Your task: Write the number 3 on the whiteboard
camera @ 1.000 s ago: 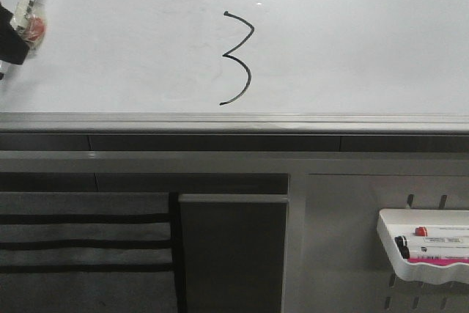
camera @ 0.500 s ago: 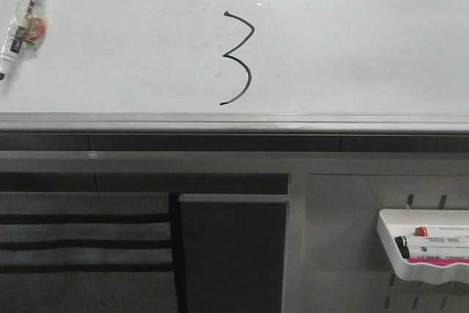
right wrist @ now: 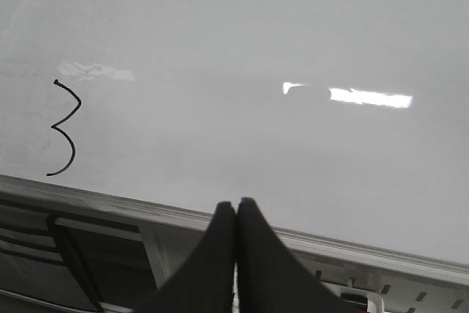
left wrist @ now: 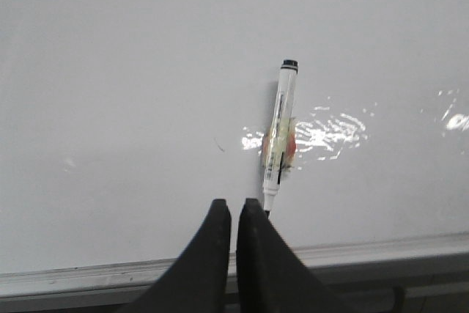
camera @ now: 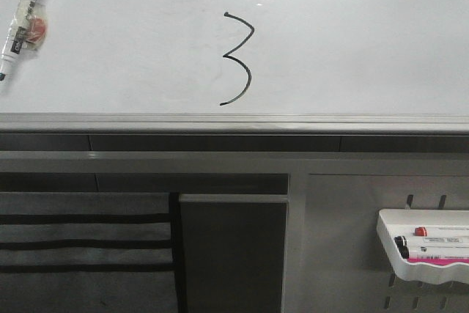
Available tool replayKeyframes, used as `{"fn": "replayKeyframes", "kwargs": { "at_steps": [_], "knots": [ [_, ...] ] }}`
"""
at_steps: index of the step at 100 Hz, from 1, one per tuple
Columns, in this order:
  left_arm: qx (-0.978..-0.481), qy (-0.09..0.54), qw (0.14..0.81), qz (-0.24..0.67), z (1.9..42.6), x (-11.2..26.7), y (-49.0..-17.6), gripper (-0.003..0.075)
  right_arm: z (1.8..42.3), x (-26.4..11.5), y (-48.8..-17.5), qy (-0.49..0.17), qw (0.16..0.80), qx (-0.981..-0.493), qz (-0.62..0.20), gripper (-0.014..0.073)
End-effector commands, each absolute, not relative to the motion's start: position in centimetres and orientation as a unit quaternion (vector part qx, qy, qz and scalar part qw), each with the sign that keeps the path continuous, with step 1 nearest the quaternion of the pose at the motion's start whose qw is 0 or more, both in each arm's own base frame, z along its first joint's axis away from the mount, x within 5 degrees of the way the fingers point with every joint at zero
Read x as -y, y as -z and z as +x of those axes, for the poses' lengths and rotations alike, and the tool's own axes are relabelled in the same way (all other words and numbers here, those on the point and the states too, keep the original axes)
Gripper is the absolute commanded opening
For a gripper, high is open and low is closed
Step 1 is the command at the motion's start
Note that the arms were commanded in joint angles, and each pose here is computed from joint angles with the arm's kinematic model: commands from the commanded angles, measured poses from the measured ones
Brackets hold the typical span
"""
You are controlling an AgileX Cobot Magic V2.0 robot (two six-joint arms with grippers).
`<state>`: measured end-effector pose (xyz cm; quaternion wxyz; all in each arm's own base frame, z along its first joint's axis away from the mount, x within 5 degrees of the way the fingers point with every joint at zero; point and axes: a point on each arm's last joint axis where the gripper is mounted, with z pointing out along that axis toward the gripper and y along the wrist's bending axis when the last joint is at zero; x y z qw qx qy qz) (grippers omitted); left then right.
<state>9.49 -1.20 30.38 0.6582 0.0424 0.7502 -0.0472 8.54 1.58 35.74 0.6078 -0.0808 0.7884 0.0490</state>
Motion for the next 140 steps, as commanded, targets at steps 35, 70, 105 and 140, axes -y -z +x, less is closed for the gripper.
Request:
{"fn": "replayKeyframes", "kwargs": {
  "at_steps": [35,70,105,140],
  "knots": [
    [-0.728,0.068,0.682,0.010,9.8,1.1,-29.8,-0.0020,8.6,-1.4,-37.1,-0.037,0.647,-0.757,-0.081,-0.0069],
    [-0.639,0.050,0.767,0.001,4.9,0.4,-26.9,-0.0020,8.6,-1.4,-37.1,-0.037,0.647,-0.757,-0.081,-0.0069],
    [-0.632,0.043,0.773,-0.010,5.3,0.1,-21.9,-0.0020,8.7,-1.4,-37.1,-0.037,0.646,-0.758,-0.081,-0.0069],
    [-0.635,0.043,0.771,-0.009,5.3,0.1,-21.9,-0.0020,8.7,-1.4,-37.1,-0.037,0.645,-0.759,-0.081,-0.0069]
  ]
}}
